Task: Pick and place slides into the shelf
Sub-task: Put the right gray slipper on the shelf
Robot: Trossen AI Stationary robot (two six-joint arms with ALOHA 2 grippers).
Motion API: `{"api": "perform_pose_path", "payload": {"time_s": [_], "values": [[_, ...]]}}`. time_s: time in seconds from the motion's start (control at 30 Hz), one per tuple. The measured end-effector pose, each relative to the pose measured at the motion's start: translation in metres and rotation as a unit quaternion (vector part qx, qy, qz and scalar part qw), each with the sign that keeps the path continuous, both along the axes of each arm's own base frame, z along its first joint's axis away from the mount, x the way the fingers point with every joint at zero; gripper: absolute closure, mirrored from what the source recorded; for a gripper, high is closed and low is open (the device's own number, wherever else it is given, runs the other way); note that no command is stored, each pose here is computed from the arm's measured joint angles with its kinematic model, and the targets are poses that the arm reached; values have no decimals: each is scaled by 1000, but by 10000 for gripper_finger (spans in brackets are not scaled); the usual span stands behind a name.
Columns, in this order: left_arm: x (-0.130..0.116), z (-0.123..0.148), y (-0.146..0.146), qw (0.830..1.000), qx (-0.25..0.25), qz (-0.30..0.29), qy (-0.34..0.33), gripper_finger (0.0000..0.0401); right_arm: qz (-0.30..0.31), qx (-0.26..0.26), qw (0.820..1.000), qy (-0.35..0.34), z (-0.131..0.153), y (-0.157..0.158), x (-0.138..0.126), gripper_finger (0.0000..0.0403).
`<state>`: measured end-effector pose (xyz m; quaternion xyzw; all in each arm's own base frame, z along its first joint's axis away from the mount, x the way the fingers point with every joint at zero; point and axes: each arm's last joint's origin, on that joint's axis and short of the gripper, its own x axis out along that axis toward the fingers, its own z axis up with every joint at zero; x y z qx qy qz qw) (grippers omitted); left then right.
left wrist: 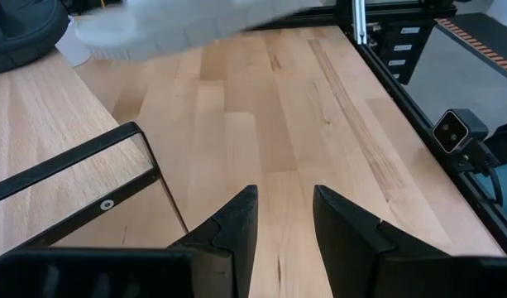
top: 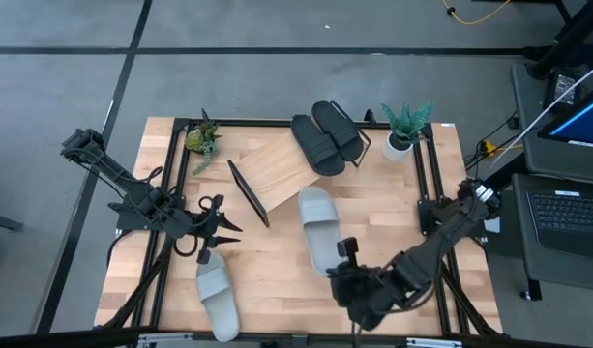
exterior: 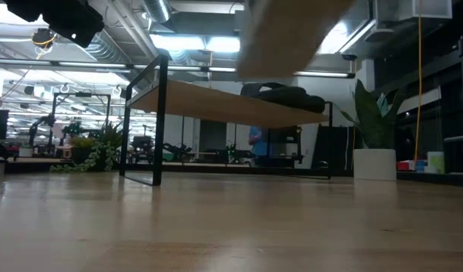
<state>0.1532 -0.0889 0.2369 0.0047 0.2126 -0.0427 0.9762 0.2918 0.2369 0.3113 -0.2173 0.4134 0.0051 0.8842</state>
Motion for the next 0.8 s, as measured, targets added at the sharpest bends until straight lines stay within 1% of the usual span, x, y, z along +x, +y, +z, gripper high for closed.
{"api": "perform_pose_path", "payload": {"time_s": [0.13, 0.37, 0.63, 0.8], "values": [[0, 0, 0, 1000, 0, 0, 0, 291, 13, -15, 1000, -17, 14, 4, -4, 381], [0, 0, 0, 1000, 0, 0, 0, 291, 43, -48, 998, -10, 18, 0, -1, 381], [0, 0, 0, 1000, 0, 0, 0, 291, 56, -97, 994, 6, 18, -24, 17, 381], [0, 0, 0, 1000, 1, 0, 0, 291, 62, -119, 991, 9, 22, -42, 29, 381]]}}
